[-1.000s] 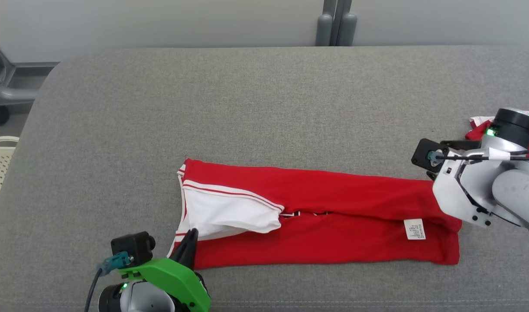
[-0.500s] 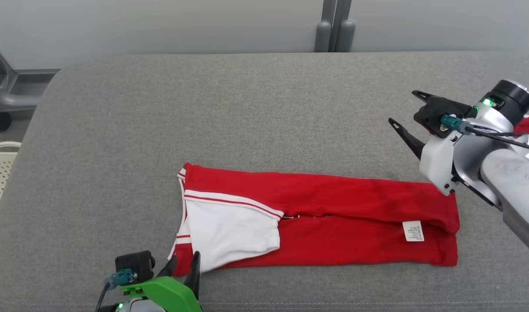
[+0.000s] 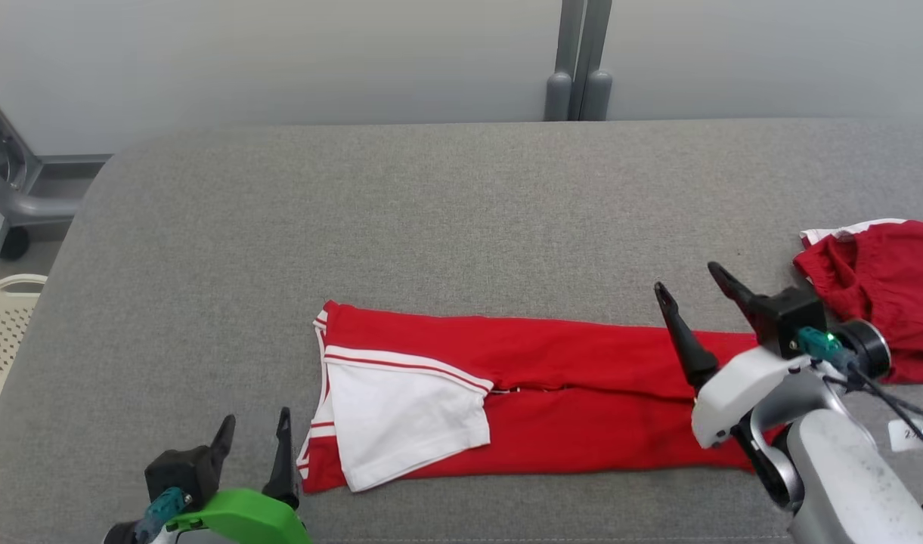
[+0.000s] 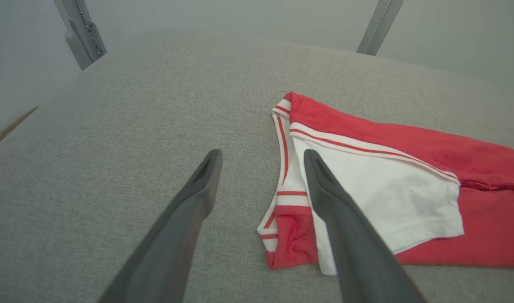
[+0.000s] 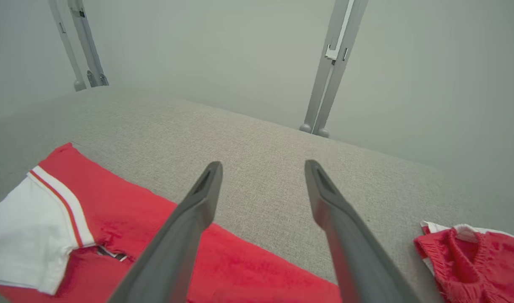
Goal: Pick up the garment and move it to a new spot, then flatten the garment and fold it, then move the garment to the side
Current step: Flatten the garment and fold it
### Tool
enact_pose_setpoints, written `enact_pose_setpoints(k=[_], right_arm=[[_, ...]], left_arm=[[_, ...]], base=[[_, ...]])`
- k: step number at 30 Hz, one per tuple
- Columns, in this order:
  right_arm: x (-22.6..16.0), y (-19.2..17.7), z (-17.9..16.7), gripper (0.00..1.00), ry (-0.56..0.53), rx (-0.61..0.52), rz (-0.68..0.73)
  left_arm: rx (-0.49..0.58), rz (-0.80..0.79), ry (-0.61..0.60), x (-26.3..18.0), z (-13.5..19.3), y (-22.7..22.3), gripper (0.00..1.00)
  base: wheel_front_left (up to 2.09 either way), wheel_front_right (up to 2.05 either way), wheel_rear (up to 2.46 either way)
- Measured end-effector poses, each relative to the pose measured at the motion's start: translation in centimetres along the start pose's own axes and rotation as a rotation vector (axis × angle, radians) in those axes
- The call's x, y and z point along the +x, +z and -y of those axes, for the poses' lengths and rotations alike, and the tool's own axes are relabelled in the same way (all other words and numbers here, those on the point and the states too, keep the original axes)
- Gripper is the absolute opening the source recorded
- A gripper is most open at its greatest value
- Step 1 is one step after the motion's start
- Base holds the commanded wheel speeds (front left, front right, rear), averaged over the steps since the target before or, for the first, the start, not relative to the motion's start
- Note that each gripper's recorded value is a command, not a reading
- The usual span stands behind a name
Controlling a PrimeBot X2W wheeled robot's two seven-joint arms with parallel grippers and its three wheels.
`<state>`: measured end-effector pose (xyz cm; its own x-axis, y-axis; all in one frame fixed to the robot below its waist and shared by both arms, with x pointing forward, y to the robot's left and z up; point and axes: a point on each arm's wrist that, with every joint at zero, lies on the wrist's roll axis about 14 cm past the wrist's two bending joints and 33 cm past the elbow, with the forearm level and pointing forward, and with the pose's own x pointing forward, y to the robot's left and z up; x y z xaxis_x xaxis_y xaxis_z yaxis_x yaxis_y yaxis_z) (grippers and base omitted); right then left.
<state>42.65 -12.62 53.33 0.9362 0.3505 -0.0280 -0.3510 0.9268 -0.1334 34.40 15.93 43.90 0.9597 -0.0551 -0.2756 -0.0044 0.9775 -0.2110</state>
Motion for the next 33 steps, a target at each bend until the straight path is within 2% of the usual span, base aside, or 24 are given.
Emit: enact_pose_setpoints(k=[9,19,27,33], right_arm=[[-3.6,-0.6,-0.4,1.0,-0.132,0.181,0.054],[-6.8,-1.5,0.6,1.0,-0.234,0.278,0.089],[-8.3,-3.1,0.4,1.0,-0.258,0.347,0.074],[-8.6,-3.6,0.3,1.0,-0.263,0.357,0.061]], left_arm=[[0.018,0.274,0.015,-1.4,-0.2,5.9,1.0],[-0.021,0.332,-0.058,-2.5,1.3,7.0,1.0],[0.0,0.309,-0.115,-2.9,1.7,6.0,1.0],[0.007,0.297,-0.128,-2.8,1.7,5.6,1.0]], base=[[0.0,0.0,0.0],[0.0,0.0,0.0],[0.0,0.0,0.0],[0.0,0.0,0.0]])
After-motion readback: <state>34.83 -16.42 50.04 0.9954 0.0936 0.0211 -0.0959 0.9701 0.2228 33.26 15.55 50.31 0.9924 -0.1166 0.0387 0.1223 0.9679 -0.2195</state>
